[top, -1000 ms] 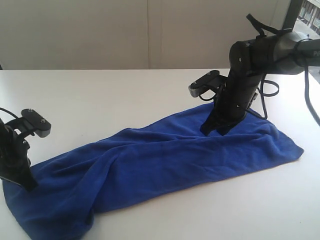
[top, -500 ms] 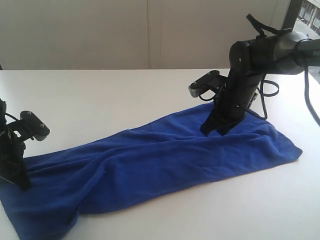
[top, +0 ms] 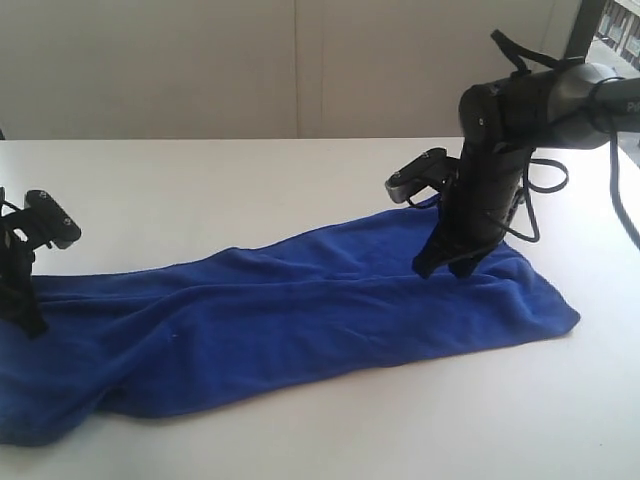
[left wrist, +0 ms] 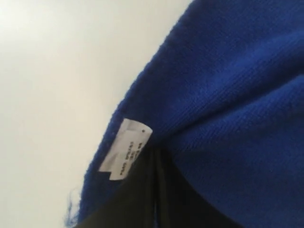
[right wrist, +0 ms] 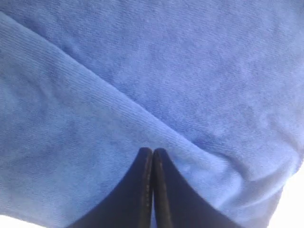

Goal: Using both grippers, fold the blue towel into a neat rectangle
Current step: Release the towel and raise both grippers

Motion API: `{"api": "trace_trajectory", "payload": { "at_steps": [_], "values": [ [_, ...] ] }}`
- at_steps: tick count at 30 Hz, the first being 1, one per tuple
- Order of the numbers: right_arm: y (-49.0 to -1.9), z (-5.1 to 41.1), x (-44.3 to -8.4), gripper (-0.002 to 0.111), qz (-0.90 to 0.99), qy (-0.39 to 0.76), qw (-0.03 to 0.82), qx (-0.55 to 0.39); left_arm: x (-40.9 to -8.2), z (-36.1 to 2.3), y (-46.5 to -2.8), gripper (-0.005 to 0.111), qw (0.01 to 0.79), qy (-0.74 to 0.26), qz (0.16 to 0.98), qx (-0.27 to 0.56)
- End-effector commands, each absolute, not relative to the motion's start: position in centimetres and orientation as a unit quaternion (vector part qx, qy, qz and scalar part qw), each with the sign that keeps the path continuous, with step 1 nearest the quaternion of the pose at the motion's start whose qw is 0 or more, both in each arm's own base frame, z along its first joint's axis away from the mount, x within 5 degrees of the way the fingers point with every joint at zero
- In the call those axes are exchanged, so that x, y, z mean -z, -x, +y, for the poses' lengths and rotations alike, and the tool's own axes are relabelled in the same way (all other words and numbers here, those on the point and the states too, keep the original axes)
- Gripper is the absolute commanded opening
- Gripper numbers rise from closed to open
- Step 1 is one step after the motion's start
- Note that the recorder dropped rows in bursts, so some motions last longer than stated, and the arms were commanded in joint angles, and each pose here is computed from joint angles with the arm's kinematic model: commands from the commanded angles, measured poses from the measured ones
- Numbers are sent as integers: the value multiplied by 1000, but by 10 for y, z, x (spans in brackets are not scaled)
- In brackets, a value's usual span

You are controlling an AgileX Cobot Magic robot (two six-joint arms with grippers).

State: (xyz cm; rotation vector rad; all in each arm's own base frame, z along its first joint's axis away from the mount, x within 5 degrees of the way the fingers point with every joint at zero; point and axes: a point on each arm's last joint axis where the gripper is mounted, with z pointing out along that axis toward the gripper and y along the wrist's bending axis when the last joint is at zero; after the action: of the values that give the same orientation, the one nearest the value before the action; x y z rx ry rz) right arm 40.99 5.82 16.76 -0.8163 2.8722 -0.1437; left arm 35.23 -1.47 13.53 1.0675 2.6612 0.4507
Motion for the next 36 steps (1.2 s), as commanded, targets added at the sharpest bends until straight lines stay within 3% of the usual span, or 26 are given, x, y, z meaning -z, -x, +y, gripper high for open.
{"api": "trace_trajectory", "payload": {
  "at_steps": [1, 7, 11, 19, 23, 27, 36],
  "values": [
    [-412, 46, -171, 1, 960, 259, 87, 58, -120, -14, -369, 0, 116, -366, 910, -153],
    [-417, 37, -172, 1, 962, 241, 112, 60, -113, -16, -391, 0, 123, -371, 907, -156],
    [-422, 36, -174, 1, 959, 238, 142, 65, -125, -15, -394, 0, 126, -360, 910, -162],
    [-443, 40, -184, 0, 947, 232, 214, 64, -194, -16, -382, 0, 180, -310, 921, -155],
    [-461, 43, -185, 0, 944, 230, 228, 59, -241, -26, -363, 0, 230, -267, 929, -109],
    [-476, 46, -170, 0, 947, 233, 215, 55, -277, -50, -339, 0, 273, -291, 916, -40],
    [-497, 32, -156, 0, 944, 216, 241, 59, -306, -76, -292, 0, 309, -319, 896, -13]
  ]
}}
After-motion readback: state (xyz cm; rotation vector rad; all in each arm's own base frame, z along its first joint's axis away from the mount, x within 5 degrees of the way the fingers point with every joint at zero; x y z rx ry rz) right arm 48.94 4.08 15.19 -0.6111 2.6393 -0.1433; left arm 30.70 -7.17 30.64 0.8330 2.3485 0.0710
